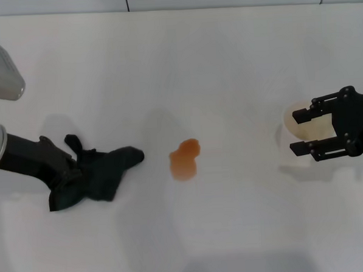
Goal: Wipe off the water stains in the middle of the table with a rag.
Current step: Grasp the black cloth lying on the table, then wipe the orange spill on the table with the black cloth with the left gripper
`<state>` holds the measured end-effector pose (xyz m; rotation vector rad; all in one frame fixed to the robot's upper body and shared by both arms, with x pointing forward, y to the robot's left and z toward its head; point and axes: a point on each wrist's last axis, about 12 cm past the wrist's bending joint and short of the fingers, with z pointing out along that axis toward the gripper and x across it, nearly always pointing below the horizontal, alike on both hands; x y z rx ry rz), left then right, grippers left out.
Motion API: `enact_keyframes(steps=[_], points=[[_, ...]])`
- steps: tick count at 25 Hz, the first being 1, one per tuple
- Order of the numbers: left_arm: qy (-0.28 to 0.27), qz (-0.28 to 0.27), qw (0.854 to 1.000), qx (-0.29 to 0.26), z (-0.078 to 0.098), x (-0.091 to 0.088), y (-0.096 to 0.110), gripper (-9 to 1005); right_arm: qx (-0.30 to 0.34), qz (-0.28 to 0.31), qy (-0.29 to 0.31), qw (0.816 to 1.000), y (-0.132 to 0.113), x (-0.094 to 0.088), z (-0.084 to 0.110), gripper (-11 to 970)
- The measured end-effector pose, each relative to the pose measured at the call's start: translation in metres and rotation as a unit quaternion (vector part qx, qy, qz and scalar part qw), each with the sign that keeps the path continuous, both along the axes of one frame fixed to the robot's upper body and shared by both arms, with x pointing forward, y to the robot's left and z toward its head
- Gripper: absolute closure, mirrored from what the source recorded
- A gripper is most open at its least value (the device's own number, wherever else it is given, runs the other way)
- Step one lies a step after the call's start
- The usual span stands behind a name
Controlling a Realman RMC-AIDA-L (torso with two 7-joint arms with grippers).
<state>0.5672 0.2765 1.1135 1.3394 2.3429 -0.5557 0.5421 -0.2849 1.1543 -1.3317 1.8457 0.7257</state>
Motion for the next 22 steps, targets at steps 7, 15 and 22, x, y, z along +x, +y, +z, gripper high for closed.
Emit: enact_keyframes(steps=[7, 15, 22], points=[[-0.016, 0.000, 1.000, -0.027, 0.008, 0.007, -0.010, 934, 0.001, -0.005, -0.005, 1.000, -0.003, 0.001, 0.003, 330], [-0.029, -0.017, 0.999, -0.026, 0.016, 0.021, -0.036, 935, 0.005, -0.014, -0.012, 1.000, -0.006, 0.002, 0.006, 330], [-0.036, 0.019, 0.998, -0.039, 0.020, 0.042, -0.062, 934, 0.008, -0.015, -0.012, 1.000, -0.006, 0.002, 0.006, 330]])
